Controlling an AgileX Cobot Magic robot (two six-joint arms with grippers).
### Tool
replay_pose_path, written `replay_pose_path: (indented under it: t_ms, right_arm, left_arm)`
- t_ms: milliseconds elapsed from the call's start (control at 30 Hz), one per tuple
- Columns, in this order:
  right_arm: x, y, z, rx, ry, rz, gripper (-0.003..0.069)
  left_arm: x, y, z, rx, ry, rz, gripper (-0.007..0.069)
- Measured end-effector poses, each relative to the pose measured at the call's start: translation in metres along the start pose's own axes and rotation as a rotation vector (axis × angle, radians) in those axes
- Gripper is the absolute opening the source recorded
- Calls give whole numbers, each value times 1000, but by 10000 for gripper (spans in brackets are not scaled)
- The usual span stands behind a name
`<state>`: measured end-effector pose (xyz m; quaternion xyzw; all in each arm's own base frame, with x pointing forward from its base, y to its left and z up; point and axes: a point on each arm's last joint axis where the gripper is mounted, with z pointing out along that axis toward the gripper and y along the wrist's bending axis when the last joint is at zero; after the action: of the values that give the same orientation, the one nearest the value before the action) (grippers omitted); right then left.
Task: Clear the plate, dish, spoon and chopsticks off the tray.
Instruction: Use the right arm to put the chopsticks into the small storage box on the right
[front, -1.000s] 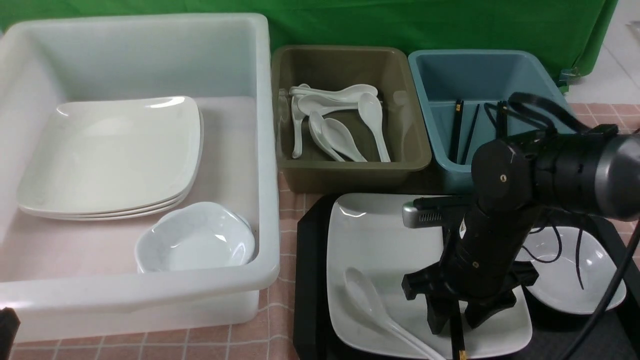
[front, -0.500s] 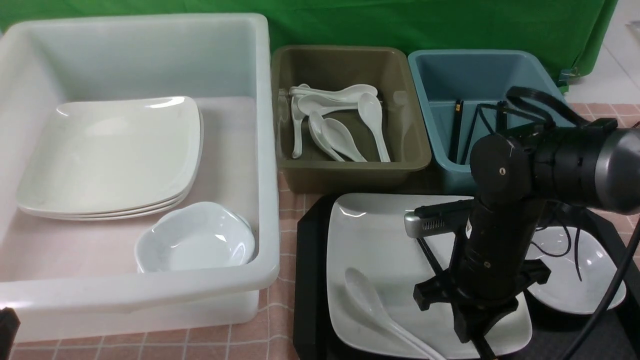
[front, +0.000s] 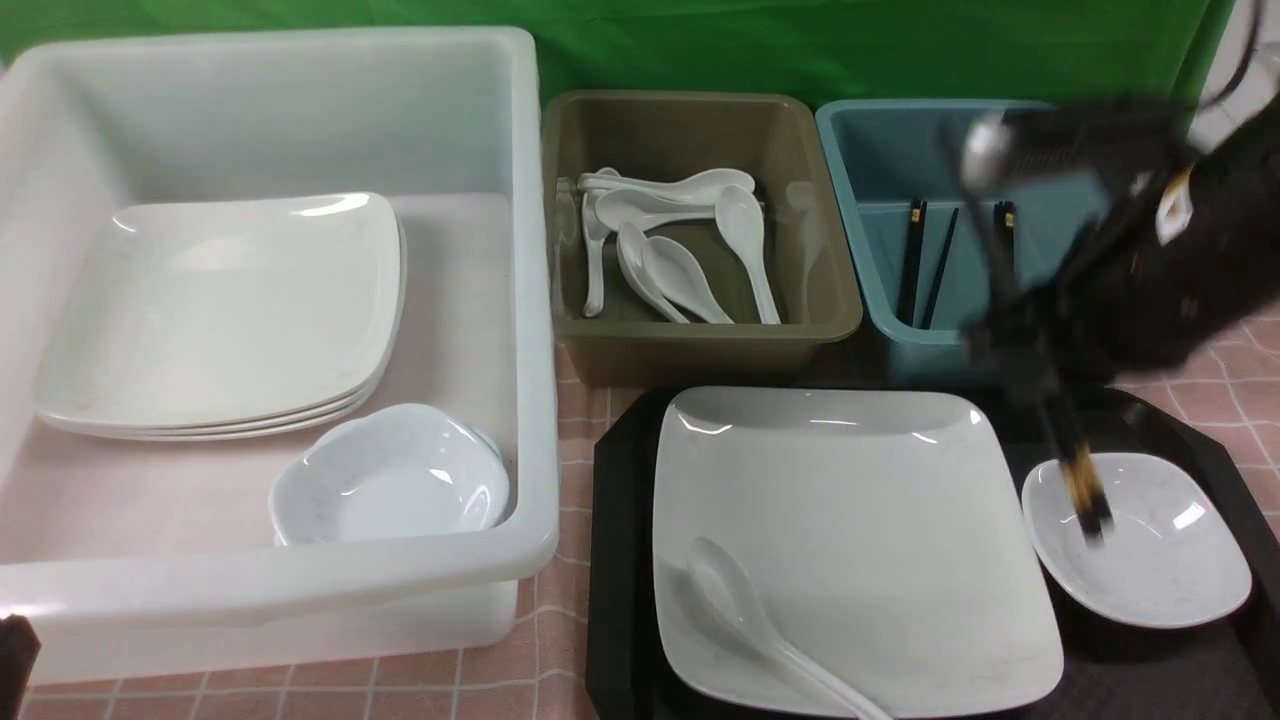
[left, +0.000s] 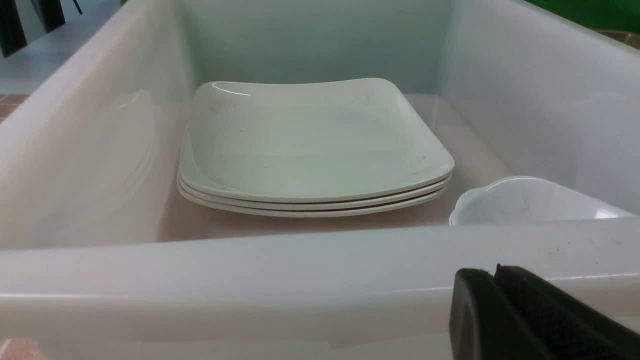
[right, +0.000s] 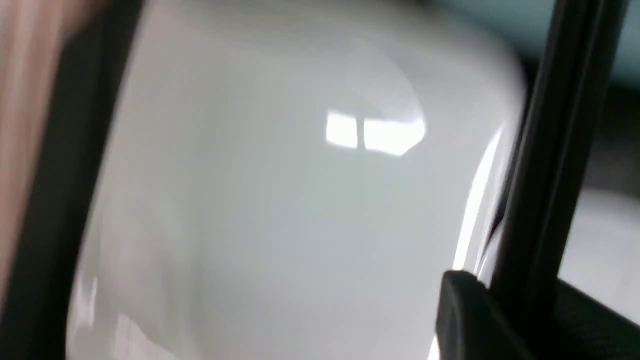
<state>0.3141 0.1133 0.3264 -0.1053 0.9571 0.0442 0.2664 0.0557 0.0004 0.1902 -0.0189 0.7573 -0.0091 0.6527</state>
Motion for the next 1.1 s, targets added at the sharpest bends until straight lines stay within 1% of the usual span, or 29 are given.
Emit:
replay_pose_path:
  t_ms: [100,167,200,267,300,367,433,467,500,567,633,700,767,800,867,933,1000,1033,1067,1100]
  right_arm:
    - [-33,-25,6,16,-225,106,169]
    - [-47,-38,14,22,-320,155,169]
    - [-59,-50,24,22,-388,196,169]
    - [-69,-62,43,29,-459,237,169]
    - [-72,-68,61,31,-485,250,174]
    - [-73,-74,86,34,-492,258,198]
    - [-70,-76,115,36,-465,259,244]
    - [-69,-76,118,36,-461,259,250]
    - [-64,-77,140,40,-416,261,297]
    - [-55,-78,159,47,-355,264,342]
    - [-48,-79,171,54,-300,268,360]
    - [-44,-79,175,60,-253,272,363]
    - [-42,-79,169,66,-224,274,341]
    - [-42,-79,161,71,-202,276,308]
    - [-43,-78,138,79,-174,266,237]
    - [-41,-76,109,91,-122,253,144]
    - [-35,-74,73,107,-59,224,67]
    - [-33,-72,59,106,-44,211,42]
    - [-31,-71,52,107,-28,202,35]
    - [-21,-67,27,110,58,182,30]
  left_arm:
    - [0,0,0,0,0,0,20]
    - [0,0,0,0,0,0,20]
    - [0,0,0,0,0,0,20]
    - [0,0,0,0,0,0,20]
    - [0,0,0,0,0,0,20]
    - [0,0,0,0,0,0,20]
    - [0,0,0,0,0,0,20]
    - [0,0,0,0,0,0,20]
    - [0,0,0,0,0,0,20]
    - [0,0,0,0,0,0,20]
    - [0,0,0,0,0,0,20]
    - [0,0,0,0,0,0,20]
    - [0,0,0,0,0,0,20]
    - [0,0,0,0,0,0,20]
    - [0,0,0,0,0,0,20]
    - [0,0,0,0,0,0,20]
    - [0,0,0,0,0,0,20]
    - [0,0,0,0,0,0,20]
    - [0,0,0,0,0,0,20]
    - [0,0,0,0,0,0,20]
